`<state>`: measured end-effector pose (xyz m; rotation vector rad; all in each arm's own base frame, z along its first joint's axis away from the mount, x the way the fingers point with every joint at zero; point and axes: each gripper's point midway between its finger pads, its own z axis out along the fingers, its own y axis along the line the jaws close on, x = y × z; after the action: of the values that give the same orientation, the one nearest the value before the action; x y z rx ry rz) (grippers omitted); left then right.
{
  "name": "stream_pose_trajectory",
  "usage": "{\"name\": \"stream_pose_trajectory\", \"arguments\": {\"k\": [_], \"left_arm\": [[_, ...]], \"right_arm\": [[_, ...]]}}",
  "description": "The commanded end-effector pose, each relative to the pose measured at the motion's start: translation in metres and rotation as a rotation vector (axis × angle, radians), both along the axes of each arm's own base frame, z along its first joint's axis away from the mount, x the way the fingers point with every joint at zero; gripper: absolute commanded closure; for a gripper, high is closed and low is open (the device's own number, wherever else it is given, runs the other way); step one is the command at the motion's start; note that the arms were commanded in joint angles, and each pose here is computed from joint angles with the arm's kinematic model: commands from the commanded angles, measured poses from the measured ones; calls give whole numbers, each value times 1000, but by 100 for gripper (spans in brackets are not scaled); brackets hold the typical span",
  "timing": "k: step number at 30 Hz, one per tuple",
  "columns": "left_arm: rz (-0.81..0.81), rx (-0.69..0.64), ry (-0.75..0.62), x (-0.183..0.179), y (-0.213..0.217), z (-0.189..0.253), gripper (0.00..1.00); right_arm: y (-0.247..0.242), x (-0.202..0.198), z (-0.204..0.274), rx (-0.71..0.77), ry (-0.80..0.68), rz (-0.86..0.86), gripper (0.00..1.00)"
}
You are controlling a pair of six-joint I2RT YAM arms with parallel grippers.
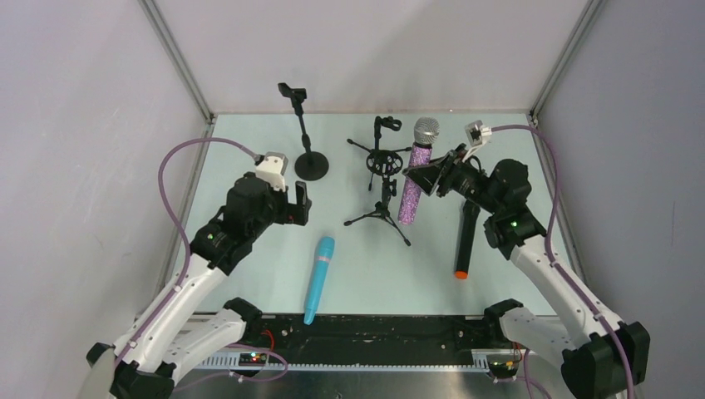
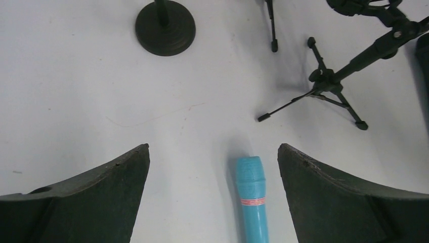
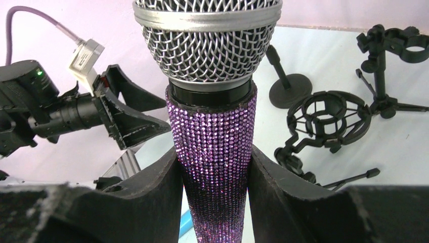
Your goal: Attach the microphones to the stand
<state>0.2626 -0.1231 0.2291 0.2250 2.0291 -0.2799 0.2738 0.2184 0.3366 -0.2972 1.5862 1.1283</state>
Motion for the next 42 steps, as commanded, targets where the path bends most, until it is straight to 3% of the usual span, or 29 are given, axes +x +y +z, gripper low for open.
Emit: {"name": "stream_pose_trajectory", "arguments": {"k": [1,14,31,42], "left_arm": [[11,66,-72,7,9,20,0],[-68,74,-42,26,-15,25,0],[-138,31,-150,65,-48,80,0],[-160,-47,-174,55,-54,97,0]], "right_arm": [[0,15,45,80,-194,-33,100],[10,60,65,37,-211,-123,100],[28,104,84,-14,-362,-181,100],[46,135,85,-13,-428,-182,100]]}}
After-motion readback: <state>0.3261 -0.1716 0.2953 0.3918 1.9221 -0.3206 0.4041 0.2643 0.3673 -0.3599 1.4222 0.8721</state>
